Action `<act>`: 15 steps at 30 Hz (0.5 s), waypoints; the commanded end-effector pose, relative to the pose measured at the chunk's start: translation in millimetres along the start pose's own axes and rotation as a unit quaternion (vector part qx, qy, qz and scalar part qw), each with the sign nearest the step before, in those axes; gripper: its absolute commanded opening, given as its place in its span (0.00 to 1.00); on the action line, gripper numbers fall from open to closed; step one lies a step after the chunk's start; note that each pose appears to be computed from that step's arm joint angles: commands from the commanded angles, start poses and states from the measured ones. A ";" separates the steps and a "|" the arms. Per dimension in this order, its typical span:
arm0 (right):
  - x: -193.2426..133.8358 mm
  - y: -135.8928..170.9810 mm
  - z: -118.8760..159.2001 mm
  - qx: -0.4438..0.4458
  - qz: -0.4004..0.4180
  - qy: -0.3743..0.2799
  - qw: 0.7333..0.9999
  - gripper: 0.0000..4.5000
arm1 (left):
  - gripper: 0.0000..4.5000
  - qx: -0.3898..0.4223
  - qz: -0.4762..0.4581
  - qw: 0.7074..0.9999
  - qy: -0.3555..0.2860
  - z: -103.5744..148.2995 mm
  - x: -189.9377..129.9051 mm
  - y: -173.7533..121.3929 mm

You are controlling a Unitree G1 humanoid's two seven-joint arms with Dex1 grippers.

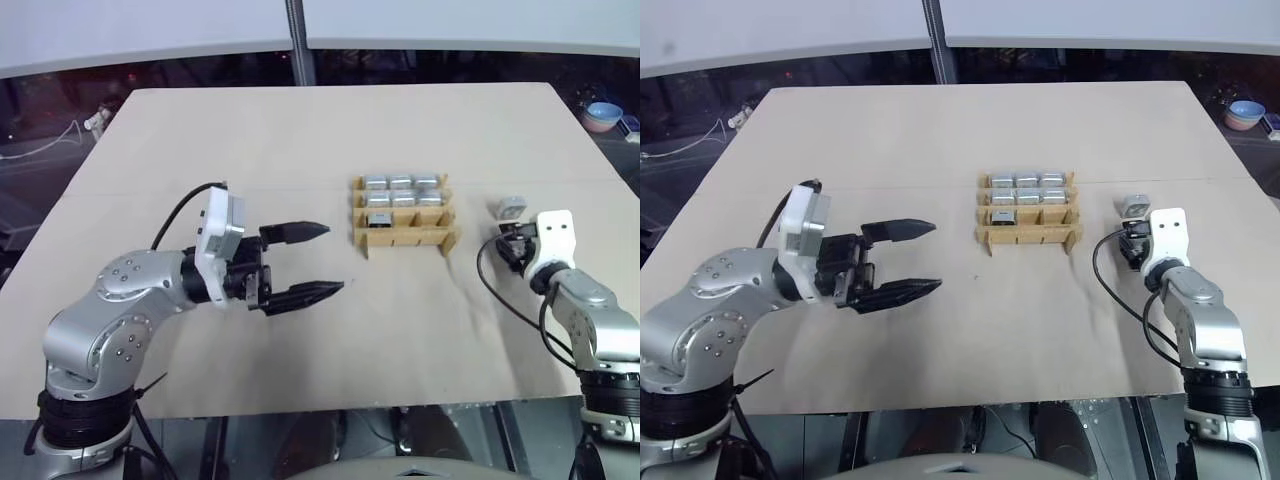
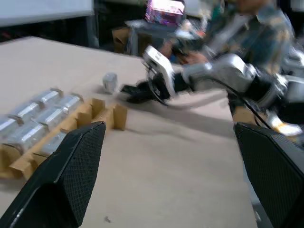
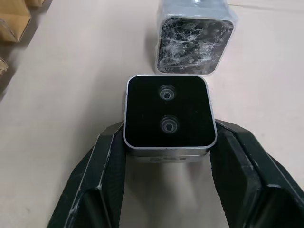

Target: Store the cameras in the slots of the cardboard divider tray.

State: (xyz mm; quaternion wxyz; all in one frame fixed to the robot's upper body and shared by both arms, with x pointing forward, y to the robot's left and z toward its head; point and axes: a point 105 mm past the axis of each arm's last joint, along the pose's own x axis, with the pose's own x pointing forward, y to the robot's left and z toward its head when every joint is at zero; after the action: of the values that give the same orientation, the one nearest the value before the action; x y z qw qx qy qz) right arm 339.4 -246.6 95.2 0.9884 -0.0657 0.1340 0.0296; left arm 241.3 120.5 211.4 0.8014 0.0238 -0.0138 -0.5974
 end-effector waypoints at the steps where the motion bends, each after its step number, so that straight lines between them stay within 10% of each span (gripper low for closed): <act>1: -39.7 28.2 55.2 -0.122 0.093 -0.133 0.979 0.54 | 1.00 -0.088 0.011 0.996 -0.015 5.4 17.5 8.0; 8: -116.5 132.1 73.6 -0.330 0.340 -0.236 0.849 0.54 | 1.00 -0.264 -0.048 0.963 0.012 16.8 56.1 19.4; 15: -119.1 149.4 95.6 -0.388 0.360 -0.282 0.800 0.54 | 1.00 -0.366 -0.098 0.923 0.066 12.5 75.3 16.8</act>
State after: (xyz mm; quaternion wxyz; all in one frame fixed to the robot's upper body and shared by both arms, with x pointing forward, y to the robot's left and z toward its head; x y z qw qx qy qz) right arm 243.2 -95.7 191.7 0.8070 -0.3677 -0.1355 0.4417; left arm 283.9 57.9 220.3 0.7029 -0.2437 0.2506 -0.6195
